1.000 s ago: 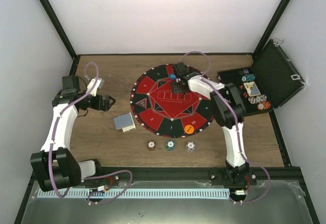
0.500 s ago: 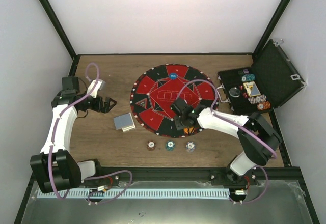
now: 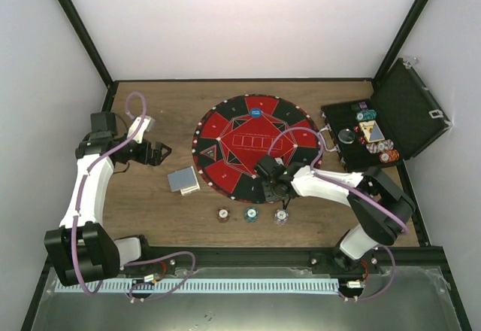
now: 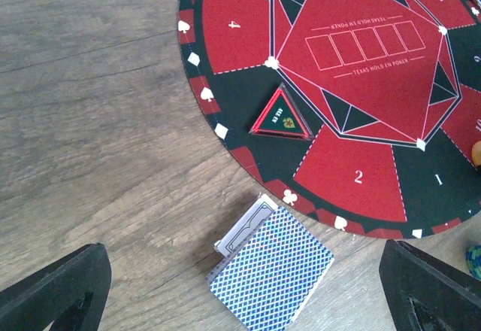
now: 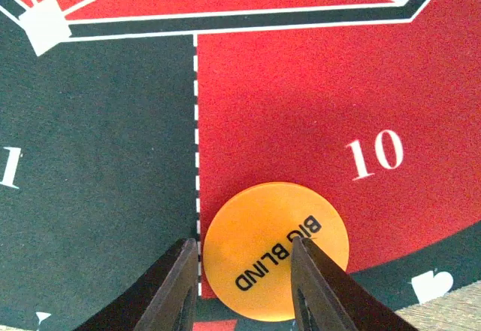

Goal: Distribute texas hold em gaming equipment

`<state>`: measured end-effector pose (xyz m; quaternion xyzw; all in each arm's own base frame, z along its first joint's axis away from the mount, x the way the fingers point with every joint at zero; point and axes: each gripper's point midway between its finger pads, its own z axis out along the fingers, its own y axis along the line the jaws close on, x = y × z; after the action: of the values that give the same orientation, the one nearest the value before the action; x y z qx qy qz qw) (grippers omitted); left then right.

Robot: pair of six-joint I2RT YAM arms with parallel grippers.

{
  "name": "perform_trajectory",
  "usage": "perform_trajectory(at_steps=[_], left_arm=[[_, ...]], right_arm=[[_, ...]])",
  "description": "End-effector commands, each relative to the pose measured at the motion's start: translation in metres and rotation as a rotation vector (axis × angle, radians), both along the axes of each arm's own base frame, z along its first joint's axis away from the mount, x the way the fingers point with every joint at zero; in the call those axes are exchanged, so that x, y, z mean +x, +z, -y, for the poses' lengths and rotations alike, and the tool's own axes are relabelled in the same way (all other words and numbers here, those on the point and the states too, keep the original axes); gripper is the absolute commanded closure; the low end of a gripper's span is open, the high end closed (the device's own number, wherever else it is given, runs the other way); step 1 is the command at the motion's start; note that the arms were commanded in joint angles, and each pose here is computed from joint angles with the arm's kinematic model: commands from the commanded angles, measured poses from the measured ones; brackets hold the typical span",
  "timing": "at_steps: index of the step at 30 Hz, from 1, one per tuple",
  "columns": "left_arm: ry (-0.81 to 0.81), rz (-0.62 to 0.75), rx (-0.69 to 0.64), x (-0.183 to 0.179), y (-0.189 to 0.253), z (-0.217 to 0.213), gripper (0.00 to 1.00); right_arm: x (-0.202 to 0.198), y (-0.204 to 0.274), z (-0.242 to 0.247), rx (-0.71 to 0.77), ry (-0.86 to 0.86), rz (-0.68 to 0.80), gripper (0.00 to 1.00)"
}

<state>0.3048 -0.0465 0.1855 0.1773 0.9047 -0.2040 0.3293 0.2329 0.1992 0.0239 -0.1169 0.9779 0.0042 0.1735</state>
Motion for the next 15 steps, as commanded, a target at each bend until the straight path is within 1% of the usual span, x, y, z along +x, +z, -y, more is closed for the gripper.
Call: perform_trajectory(at_steps=[1, 6, 11, 15], left_arm=[[0.006, 0.044, 0.002, 0.007, 0.014, -0.003, 0.0], [0.005, 0.045, 0.009, 0.007, 0.013, -0.003, 0.0], [0.008, 0.048, 0.018, 0.008, 0.013, -0.005, 0.0], [0.006, 0.056, 0.024, 0.007, 0.014, -0.005, 0.0]], right_arm=[[-0.004, -0.003, 0.009, -0.036, -0.023, 0.003, 0.63], [0.0, -0.003, 0.02, -0.084, -0.068, 0.01, 0.63], [0.01, -0.011, 0.043, -0.103, -0.161, -0.017, 0.69], [0.025, -0.017, 0.059, -0.095, -0.224, -0.012, 0.7]])
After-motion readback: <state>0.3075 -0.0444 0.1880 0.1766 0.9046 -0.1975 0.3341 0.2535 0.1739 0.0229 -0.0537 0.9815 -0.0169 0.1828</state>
